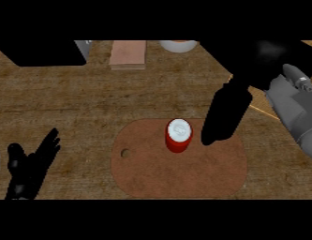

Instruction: Pick the can from the cutting board and place it in the basket

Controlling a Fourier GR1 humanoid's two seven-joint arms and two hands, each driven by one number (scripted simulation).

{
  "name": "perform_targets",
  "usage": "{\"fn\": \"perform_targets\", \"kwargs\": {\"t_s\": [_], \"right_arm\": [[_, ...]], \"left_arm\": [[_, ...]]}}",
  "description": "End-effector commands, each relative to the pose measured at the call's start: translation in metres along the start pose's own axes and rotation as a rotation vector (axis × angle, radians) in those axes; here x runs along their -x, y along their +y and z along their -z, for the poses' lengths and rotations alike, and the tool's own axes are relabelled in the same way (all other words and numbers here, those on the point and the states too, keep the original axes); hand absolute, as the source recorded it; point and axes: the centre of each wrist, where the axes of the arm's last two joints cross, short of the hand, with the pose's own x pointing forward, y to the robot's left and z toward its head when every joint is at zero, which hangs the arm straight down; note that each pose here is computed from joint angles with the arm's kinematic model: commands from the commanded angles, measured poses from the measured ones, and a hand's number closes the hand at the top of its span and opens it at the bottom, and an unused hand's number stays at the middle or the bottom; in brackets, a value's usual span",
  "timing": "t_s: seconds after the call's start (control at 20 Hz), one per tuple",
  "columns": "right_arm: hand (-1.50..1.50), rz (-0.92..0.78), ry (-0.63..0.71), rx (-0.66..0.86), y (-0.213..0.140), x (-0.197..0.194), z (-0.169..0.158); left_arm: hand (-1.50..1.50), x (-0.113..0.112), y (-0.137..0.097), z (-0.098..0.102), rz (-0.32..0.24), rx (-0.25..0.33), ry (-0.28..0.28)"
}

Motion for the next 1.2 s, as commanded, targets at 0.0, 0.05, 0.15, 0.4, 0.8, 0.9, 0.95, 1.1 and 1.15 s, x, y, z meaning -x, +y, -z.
{"fn": "perform_targets", "kwargs": {"t_s": [0.0, 0.05, 0.15, 0.4, 0.8, 0.9, 0.95, 1.1, 1.15], "right_arm": [[-1.50, -0.029, 0.155, -0.017, 0.017, -0.013, -0.014], [-1.50, -0.008, 0.162, -0.008, 0.007, -0.004, -0.011], [-1.50, 0.013, 0.148, -0.001, 0.032, -0.010, 0.000], [-1.50, 0.029, 0.160, 0.021, 0.054, 0.000, 0.011], [-1.50, -0.047, 0.219, -0.046, 0.098, 0.020, 0.029], [-1.50, -0.030, 0.209, -0.060, 0.110, 0.026, 0.018], [-1.50, -0.014, 0.228, -0.044, 0.108, 0.033, 0.022], [-1.50, -0.014, 0.223, -0.042, 0.124, 0.019, 0.039], [-1.50, -0.011, 0.217, -0.032, 0.125, 0.046, 0.037]], "left_arm": [[0.00, 0.019, -0.014, 0.000, -0.003, -0.007, 0.109], [0.00, 0.024, -0.009, -0.014, 0.009, 0.023, 0.100], [0.00, 0.016, -0.011, -0.004, 0.002, 0.030, 0.124], [0.00, 0.017, -0.014, -0.007, 0.011, 0.022, 0.111], [0.00, 0.019, -0.014, -0.004, 0.025, 0.024, 0.096], [0.00, 0.023, -0.018, -0.008, 0.011, 0.013, 0.104], [0.00, 0.006, -0.017, -0.013, 0.003, 0.015, 0.099], [0.00, 0.012, 0.001, 0.006, 0.008, 0.012, 0.095], [0.00, 0.005, -0.014, -0.006, 0.016, 0.019, 0.108]]}}
